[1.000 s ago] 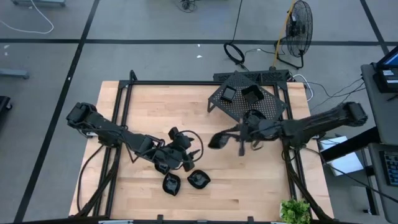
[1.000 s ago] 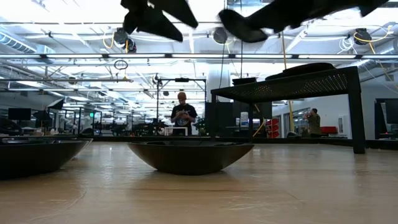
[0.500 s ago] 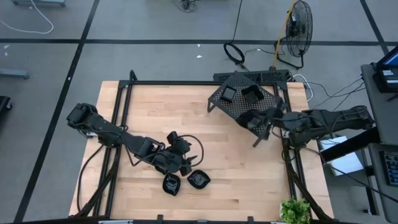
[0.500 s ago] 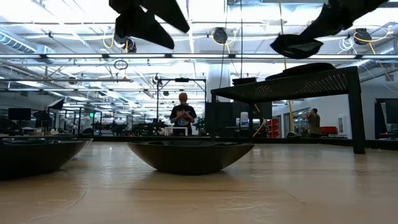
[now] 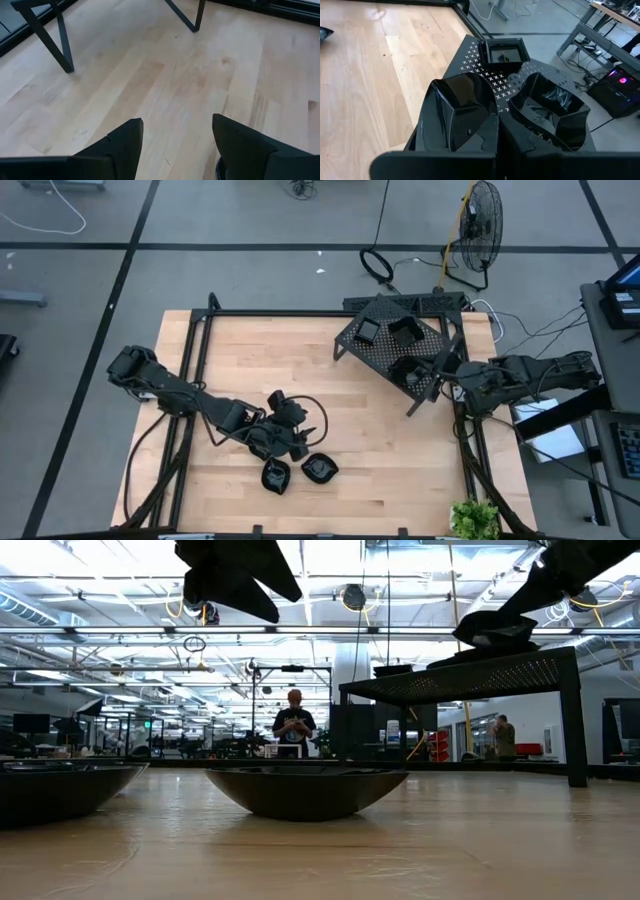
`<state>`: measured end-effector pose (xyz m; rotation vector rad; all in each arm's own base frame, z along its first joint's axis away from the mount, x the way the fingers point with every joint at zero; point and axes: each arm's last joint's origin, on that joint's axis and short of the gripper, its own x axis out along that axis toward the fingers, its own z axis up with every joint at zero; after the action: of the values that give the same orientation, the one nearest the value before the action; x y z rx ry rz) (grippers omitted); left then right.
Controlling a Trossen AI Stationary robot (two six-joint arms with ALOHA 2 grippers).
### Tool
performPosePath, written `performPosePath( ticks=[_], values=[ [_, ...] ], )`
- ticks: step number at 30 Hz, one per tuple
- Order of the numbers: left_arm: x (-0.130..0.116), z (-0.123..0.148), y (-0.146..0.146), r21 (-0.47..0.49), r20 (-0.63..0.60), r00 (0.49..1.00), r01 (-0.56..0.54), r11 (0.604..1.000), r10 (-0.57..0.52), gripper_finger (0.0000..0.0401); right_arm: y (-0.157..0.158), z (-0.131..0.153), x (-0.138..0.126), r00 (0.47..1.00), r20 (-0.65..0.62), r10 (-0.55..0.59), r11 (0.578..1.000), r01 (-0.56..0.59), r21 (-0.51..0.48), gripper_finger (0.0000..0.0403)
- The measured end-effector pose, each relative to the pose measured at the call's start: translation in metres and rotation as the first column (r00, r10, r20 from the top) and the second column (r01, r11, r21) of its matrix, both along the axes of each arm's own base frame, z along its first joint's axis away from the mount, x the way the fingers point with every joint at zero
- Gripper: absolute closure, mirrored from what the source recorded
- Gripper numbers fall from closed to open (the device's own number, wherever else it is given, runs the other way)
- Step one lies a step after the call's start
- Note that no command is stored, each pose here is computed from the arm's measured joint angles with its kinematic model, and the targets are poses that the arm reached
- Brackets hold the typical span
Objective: Pick & Place Mini shaped plates
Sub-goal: Stack the black leaf shaped plate on the black leaf shaped plate on the shelf
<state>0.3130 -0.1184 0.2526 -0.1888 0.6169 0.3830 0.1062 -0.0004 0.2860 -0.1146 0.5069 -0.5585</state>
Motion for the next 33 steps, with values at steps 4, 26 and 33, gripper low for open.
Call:
performPosePath(
  ticks=[4, 26, 33],
  values=[
    [0.000, 0.000, 0.000, 0.000, 0.000, 1.000, 0.000, 1.000, 0.000, 0.0160, 0.000, 0.000, 0.000, 1.000, 0.007, -0.005, 1.000, 0.005, 0.006, 0.0387],
    [-0.054, -0.047, -0.012, -0.178, -0.367, 0.908, -0.282, 0.943, 0.202, 0.0160, 0.017, 0.007, 0.026, 0.915, 0.184, 0.358, 0.929, -0.369, 0.027, 0.0270],
    [-0.090, -0.089, -0.016, -0.222, -0.483, 0.821, -0.450, 0.865, 0.303, 0.0160, 0.020, -0.003, 0.037, 0.888, 0.193, 0.418, 0.906, -0.423, -0.021, 0.0272]
  ],
)
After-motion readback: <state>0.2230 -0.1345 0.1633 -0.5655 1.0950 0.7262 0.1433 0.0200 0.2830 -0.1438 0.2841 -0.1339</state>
